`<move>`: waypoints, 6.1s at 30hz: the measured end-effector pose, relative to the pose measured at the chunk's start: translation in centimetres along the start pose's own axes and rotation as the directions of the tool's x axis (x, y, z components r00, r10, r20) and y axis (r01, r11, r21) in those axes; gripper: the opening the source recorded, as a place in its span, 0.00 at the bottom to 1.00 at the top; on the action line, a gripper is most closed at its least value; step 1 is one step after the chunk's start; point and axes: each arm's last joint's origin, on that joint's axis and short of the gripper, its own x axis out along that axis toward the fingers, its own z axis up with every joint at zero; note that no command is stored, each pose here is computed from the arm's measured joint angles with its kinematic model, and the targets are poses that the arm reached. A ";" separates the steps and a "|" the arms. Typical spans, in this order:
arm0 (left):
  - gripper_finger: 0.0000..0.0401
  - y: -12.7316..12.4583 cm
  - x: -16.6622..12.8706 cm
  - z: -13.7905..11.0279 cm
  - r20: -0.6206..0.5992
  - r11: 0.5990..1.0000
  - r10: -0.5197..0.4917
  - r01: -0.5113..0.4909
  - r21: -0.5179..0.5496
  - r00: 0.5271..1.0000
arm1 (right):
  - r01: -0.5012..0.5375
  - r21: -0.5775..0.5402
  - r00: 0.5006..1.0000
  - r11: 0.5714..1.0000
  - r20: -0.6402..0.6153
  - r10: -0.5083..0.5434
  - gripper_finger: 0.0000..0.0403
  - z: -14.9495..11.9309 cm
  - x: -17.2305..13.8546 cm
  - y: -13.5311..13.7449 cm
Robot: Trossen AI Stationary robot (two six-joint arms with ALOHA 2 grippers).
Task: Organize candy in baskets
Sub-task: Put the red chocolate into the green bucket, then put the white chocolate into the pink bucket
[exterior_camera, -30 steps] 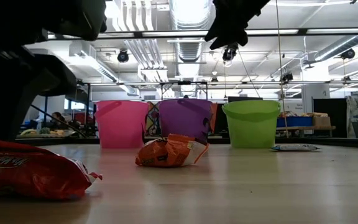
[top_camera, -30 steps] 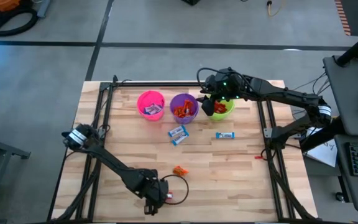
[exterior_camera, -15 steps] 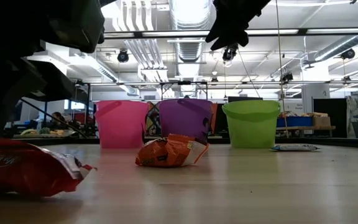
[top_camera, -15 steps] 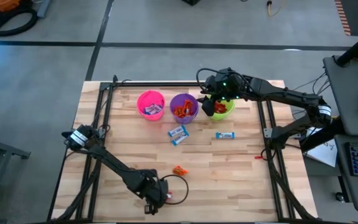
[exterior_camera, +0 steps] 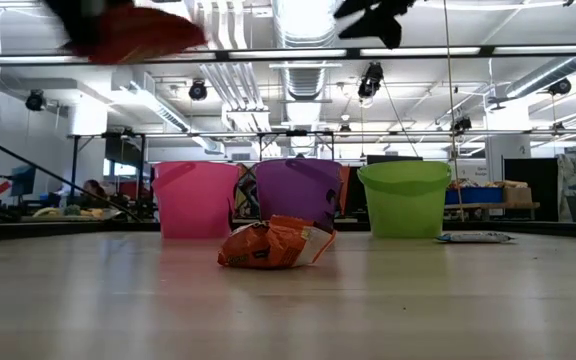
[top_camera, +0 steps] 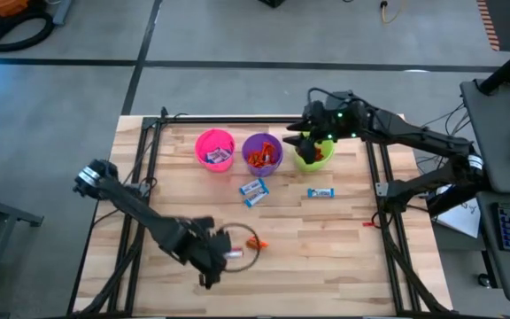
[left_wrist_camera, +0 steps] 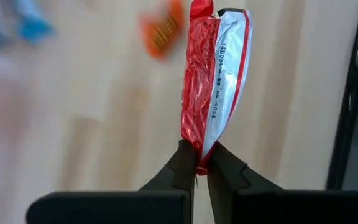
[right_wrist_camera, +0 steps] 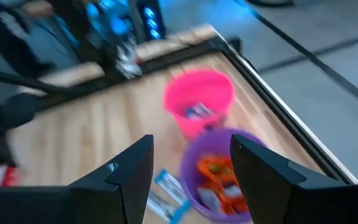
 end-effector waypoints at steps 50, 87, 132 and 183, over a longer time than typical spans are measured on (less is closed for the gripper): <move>0.04 9.4 -11.8 11.4 0.678 0.860 0.510 -0.308 -0.406 0.529 | -0.340 -0.098 0.868 0.935 0.350 0.352 0.08 3.2 2.0 5.2; 0.39 16.6 -11.5 10.8 0.476 0.898 0.434 -0.320 -0.303 0.765 | 0.594 0.066 0.720 0.801 -0.487 -0.494 0.21 -6.4 5.0 -6.2; 0.39 18.5 -12.4 3.4 0.797 0.952 0.291 -0.083 -0.293 0.529 | 0.258 0.337 0.542 0.905 -0.826 0.153 0.53 -10.0 -0.7 0.0; 0.39 18.7 -12.4 3.2 0.780 0.933 0.339 -0.080 -0.352 0.526 | 0.056 0.195 0.578 0.979 -0.806 0.127 0.53 -25.8 4.4 2.0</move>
